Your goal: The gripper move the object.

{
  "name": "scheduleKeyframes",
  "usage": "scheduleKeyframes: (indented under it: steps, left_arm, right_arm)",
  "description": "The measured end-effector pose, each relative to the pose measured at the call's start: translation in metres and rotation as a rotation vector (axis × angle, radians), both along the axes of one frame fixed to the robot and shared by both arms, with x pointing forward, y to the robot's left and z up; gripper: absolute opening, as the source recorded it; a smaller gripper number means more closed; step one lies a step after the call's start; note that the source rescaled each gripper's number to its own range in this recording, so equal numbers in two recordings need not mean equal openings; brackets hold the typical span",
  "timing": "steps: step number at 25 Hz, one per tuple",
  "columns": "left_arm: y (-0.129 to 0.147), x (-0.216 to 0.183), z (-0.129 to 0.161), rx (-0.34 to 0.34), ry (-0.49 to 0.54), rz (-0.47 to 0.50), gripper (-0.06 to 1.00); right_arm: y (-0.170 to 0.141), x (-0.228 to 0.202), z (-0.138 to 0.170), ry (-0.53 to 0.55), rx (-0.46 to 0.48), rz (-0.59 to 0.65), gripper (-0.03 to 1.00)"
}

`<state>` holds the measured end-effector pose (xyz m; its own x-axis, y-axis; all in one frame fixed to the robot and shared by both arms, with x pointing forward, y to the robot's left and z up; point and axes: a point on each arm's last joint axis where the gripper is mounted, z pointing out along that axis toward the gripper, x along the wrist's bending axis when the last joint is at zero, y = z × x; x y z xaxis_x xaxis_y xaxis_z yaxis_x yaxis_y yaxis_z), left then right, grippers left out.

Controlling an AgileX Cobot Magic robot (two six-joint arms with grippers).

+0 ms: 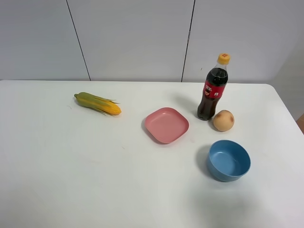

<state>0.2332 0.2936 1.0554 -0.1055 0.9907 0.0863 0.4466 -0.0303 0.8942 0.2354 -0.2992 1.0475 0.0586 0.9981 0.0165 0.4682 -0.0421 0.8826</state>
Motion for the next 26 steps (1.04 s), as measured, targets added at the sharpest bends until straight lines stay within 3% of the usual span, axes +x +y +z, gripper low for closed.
scheduleKeyframes:
  steps: [26]
  left_arm:
    - [-0.0002,0.0,0.0,-0.003,-0.001,-0.003,1.0]
  right_arm:
    - [0.0,0.0,0.0,0.0,0.0,0.0,1.0]
